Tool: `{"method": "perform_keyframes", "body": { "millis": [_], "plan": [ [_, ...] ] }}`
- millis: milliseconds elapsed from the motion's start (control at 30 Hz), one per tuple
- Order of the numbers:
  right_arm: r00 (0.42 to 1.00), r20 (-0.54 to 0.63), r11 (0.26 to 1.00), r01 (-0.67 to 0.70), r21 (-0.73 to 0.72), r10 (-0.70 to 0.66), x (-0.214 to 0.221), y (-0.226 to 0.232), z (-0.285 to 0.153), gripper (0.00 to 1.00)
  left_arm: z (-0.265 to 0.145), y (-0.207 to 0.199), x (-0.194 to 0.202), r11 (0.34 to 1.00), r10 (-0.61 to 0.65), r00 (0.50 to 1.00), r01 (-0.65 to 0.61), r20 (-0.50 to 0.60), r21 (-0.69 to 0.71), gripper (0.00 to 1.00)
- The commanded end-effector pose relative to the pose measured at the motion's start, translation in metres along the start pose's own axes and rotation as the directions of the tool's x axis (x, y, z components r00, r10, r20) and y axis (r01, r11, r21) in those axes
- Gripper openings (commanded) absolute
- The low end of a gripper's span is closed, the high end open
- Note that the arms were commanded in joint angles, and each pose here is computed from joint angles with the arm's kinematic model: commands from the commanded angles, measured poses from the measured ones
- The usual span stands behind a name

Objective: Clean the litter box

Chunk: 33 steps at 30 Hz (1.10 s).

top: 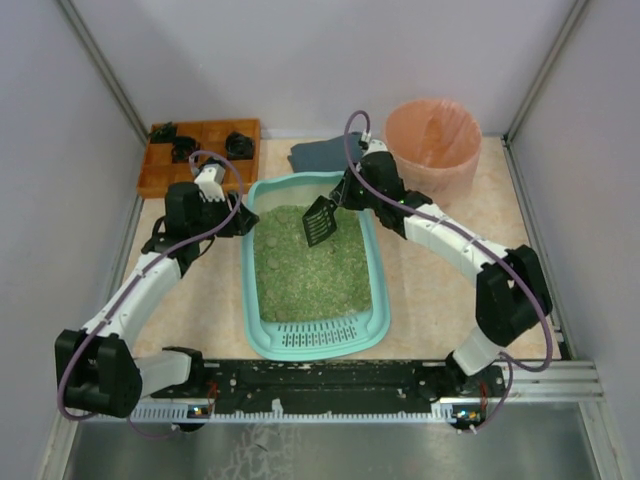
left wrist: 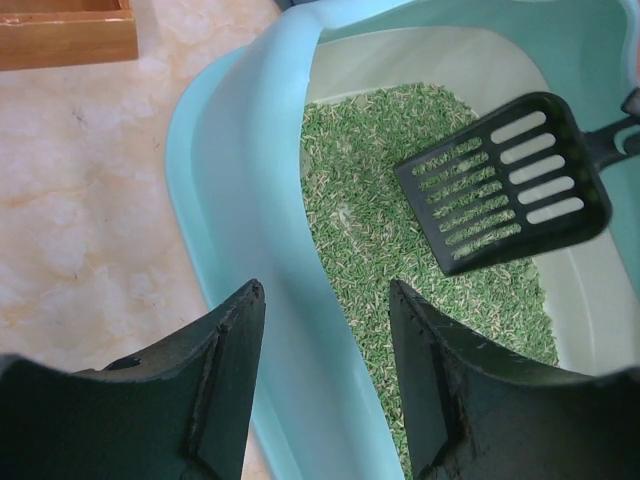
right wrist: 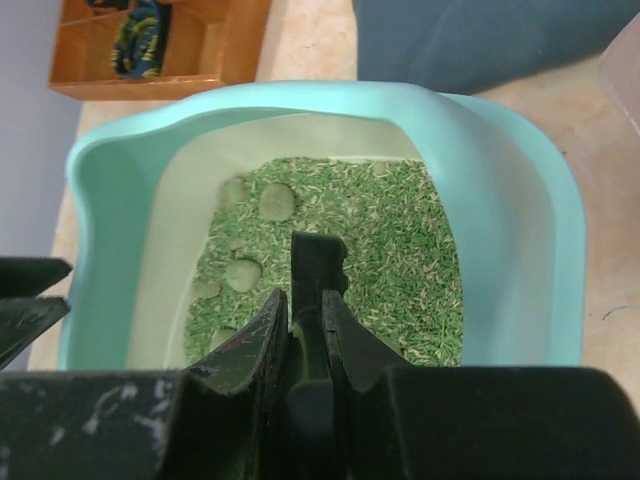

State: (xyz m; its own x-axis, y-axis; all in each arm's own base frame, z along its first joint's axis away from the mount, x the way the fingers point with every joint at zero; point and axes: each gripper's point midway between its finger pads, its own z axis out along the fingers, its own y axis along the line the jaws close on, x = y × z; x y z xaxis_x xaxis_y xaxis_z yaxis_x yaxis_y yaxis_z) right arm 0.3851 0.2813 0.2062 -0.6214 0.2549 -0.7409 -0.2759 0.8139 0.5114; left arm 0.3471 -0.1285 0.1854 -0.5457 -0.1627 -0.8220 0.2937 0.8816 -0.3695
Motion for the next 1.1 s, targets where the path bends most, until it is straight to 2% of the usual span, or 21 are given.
{"method": "perform_keyframes", "body": {
  "millis": [0,200,300,500,800,1067],
  "plan": [
    [0.997,0.065,0.999,0.035,0.041,-0.038,-0.034,0.015,0.013,0.00,0.000,-0.003,-0.006,1.000,-0.006,1.000,0.006,-0.002,0.018,0.59],
    [0.995,0.062,0.987,0.072,0.142,-0.082,-0.020,0.009,0.052,0.00,0.003,-0.002,-0.003,1.000,-0.014,1.000,0.014,-0.021,0.015,0.58],
    [0.993,0.077,0.983,0.081,0.166,-0.095,-0.016,0.010,0.065,0.00,0.005,0.001,-0.001,1.000,-0.016,0.999,0.016,-0.030,0.005,0.58],
    [0.991,0.030,0.976,0.121,0.179,-0.129,0.008,0.010,0.089,0.00,0.006,0.002,0.002,1.000,-0.019,0.999,0.020,-0.043,0.004,0.57],
    [0.992,-0.065,0.994,0.108,0.022,-0.106,0.047,0.032,0.108,0.00,0.008,0.002,0.003,1.000,-0.020,0.999,0.021,-0.048,0.004,0.57],
    [0.986,-0.135,0.978,0.070,-0.199,-0.099,0.084,0.065,0.102,0.00,0.008,0.002,0.003,1.000,-0.021,0.999,0.021,-0.049,0.004,0.57]
  ]
}}
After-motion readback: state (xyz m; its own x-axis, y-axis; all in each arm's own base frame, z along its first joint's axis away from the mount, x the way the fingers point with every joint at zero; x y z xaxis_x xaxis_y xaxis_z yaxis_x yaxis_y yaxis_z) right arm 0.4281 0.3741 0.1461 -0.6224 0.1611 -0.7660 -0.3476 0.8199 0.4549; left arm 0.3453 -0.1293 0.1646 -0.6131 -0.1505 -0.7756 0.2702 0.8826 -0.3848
